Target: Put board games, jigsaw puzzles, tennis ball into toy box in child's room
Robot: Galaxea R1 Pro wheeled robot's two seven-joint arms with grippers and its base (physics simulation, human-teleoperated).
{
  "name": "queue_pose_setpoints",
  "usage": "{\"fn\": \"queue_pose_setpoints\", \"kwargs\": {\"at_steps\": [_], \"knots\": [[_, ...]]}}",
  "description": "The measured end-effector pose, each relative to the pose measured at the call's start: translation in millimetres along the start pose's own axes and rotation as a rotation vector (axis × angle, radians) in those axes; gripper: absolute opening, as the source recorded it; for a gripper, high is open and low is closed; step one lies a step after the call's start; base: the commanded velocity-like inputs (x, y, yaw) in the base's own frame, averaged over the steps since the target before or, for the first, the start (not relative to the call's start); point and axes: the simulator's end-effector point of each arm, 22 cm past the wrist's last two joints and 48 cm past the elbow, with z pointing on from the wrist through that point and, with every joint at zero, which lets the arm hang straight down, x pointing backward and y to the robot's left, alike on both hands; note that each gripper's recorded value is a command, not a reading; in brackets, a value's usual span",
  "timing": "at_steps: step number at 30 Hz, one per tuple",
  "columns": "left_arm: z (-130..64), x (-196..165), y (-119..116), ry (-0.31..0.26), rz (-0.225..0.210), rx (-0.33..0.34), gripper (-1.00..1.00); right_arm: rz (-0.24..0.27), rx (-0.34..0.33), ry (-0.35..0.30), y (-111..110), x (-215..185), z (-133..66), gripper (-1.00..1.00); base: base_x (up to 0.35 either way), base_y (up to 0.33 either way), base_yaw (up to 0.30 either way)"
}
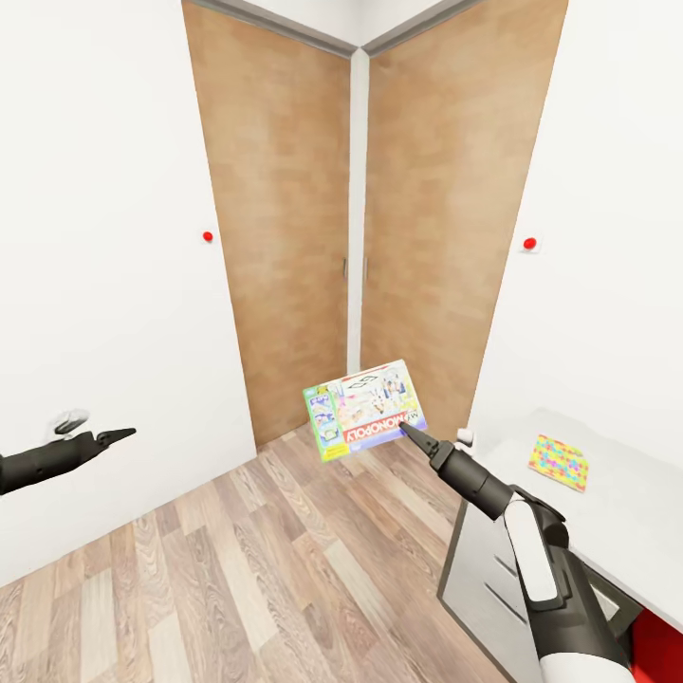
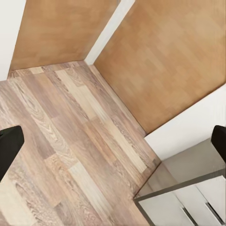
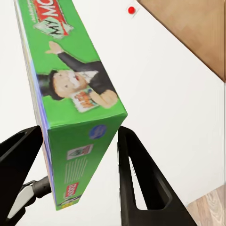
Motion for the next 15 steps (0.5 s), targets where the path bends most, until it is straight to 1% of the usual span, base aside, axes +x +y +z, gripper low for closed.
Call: {"fn": "queue_pose_setpoints", "kwargs": {"at_steps": [2, 5, 15], "knots": [[-0.3, -0.8, -0.6, -0.002, 0.001, 0.002, 1.00, -0.001, -0.001, 0.000, 0.6, -0.3, 0.1, -1.00, 0.149, 0.036, -0.209], [-0.9, -1.9, -1.2, -0.005, 0.002, 0.003, 1.00, -0.003, -0.002, -0.001, 1.8, -1.0, 0.3, -1.00, 0.053, 0.013, -0.235], [-3.5, -5.3, -3.9, -0.012, 0.005, 0.006, 1.00, -0.009, -0.007, -0.003, 5.6, -2.8, 0.3, -1.00, 0.007, 0.013, -0.248]]}}
